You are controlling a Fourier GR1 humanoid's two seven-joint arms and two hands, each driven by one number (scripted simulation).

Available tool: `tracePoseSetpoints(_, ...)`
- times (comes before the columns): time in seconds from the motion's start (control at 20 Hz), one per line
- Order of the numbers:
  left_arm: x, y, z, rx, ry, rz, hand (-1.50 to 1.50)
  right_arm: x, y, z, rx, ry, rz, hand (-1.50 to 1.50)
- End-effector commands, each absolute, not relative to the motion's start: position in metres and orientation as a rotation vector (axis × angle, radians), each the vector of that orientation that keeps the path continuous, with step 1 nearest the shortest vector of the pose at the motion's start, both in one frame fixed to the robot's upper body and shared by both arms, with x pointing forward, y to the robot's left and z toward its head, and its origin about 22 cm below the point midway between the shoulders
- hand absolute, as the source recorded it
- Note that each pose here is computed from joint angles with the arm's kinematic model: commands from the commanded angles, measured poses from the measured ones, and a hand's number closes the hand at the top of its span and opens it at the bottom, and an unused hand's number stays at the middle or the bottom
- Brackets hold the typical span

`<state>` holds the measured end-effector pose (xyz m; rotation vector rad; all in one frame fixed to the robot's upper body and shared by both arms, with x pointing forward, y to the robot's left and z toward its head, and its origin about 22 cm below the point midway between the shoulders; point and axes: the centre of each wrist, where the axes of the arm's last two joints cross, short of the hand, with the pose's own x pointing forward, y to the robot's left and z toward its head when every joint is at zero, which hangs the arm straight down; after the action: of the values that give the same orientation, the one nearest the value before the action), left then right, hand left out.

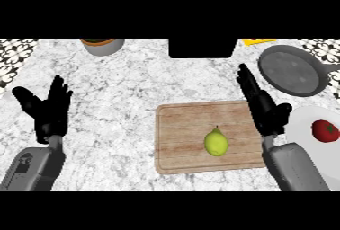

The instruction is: Pick the pear from the cutting board and place it in the pan

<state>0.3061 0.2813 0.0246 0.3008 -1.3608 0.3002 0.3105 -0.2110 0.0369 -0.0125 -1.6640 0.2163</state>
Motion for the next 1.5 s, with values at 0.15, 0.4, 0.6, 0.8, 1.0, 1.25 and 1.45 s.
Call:
tracePoseSetpoints(0.15,0.313,0.275,0.06,0.278,-1.587,0.077,0.0,0.309,-0.218,0.012,0.355,-1.391,0.313,1.5)
tracePoseSetpoints(0.4,0.308,0.262,0.051,0.213,-1.609,-0.031,0.0,0.291,-0.29,-0.004,0.103,-1.37,0.429,-1.5)
tracePoseSetpoints(0.6,0.3,0.292,0.062,0.214,-1.611,-0.036,0.0,0.278,-0.329,0.031,-0.109,-1.471,0.494,-1.5)
tracePoseSetpoints(0.8,0.299,0.267,0.054,0.199,-1.596,-0.04,0.0,0.283,-0.359,0.1,-0.128,-1.433,0.639,-1.5)
tracePoseSetpoints(1.0,0.302,0.271,0.055,0.181,-1.627,-0.058,0.0,0.31,-0.382,0.153,-0.133,-1.314,0.842,-1.5)
tracePoseSetpoints(1.25,0.296,0.27,0.039,0.179,-1.635,-0.074,0.0,0.344,-0.362,0.203,-0.149,-1.2,0.986,-1.5)
tracePoseSetpoints(1.45,0.308,0.276,0.052,0.204,-1.611,-0.059,0.0,0.366,-0.319,0.218,-0.159,-1.218,1.018,-1.5)
